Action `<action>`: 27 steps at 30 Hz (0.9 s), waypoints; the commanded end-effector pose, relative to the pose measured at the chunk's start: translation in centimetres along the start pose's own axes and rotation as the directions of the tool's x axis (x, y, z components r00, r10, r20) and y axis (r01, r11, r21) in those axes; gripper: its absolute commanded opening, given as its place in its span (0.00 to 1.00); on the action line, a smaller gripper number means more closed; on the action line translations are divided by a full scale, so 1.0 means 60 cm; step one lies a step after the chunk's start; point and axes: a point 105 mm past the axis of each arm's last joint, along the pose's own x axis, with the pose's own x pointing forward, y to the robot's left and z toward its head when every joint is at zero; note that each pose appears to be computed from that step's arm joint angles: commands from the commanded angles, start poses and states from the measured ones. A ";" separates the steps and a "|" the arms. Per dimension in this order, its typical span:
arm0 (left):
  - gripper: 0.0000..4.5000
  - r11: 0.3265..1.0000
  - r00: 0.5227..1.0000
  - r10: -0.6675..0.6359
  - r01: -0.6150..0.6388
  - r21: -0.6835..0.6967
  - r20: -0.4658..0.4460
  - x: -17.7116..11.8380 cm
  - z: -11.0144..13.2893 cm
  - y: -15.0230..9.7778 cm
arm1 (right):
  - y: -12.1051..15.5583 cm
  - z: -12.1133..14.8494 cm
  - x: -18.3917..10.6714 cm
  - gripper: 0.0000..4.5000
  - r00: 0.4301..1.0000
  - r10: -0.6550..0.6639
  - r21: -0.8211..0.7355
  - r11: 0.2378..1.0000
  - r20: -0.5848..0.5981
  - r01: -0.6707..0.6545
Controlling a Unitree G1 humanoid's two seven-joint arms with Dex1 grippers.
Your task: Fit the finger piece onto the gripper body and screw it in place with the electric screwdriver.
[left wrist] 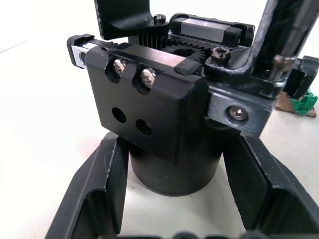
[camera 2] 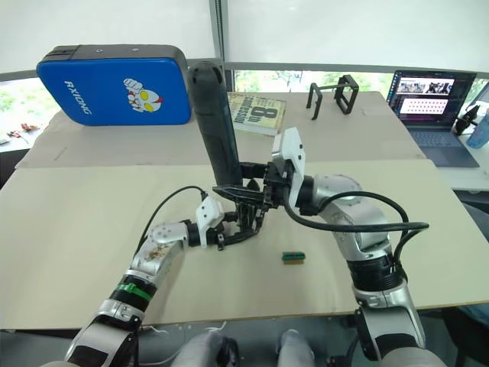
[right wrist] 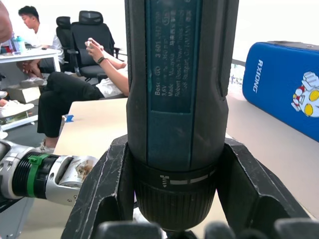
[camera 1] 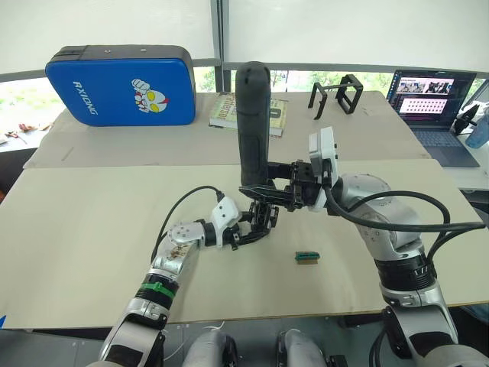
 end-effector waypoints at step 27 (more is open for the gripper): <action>0.50 0.998 0.998 0.004 -0.009 0.067 0.063 0.012 0.041 0.014 | 0.006 -0.108 -0.030 0.42 0.985 -0.020 0.188 0.981 -0.173 0.053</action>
